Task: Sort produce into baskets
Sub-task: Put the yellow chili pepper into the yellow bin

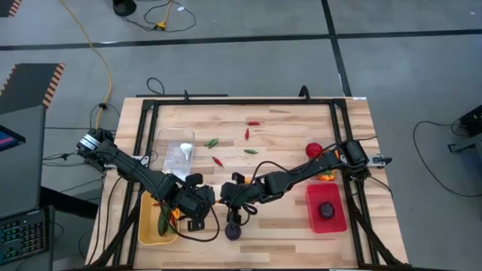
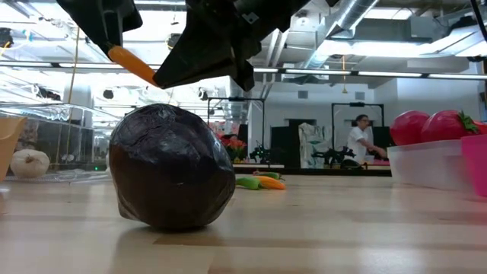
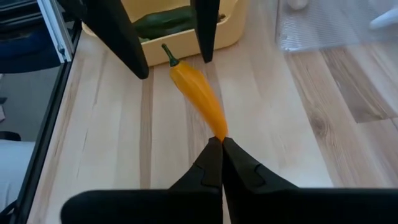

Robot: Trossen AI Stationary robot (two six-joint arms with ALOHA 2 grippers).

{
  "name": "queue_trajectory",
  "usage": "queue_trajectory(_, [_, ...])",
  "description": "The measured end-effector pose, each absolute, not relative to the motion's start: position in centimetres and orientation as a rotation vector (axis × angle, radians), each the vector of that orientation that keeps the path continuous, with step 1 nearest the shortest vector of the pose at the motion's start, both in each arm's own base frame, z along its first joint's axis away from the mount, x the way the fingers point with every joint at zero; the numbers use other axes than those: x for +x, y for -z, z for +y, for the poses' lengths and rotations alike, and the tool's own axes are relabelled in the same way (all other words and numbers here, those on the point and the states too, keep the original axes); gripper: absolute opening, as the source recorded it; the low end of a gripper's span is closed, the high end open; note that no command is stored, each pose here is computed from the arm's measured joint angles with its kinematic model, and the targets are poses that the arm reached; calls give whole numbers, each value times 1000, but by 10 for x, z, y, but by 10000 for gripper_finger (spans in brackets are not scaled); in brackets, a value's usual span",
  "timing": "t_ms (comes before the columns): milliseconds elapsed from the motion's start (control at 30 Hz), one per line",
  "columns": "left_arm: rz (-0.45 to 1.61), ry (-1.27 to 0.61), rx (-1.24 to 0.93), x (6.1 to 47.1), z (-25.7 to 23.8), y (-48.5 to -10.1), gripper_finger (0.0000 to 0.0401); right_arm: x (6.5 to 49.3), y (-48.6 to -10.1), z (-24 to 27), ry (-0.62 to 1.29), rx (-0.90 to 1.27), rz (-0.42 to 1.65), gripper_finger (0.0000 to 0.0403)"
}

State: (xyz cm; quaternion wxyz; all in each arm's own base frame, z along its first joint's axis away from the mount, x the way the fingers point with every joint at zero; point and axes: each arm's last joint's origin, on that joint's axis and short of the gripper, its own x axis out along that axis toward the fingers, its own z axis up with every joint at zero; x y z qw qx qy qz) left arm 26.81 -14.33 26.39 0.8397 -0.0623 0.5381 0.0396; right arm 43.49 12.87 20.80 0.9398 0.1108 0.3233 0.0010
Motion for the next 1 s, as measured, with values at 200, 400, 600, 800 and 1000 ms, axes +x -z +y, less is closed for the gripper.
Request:
queue_trajectory(200, [1138,-84,-132,268,-143,-264,108,435,-208,129,-3,227,658,30])
queue_trajectory(400, [1138,-84,-131,268,-143,-264,49,435,-208,129,-4,227,658,27])
queue_trajectory(600, [1137,-85,-131,268,-143,-264,4,435,-208,129,-6,228,659,34])
queue_trajectory(800, [1133,-85,-117,268,-143,-264,6,435,-208,129,-7,223,660,37])
queue_trajectory(1000, [1132,-85,-116,268,-143,-264,1,436,-208,126,-1,226,658,68])
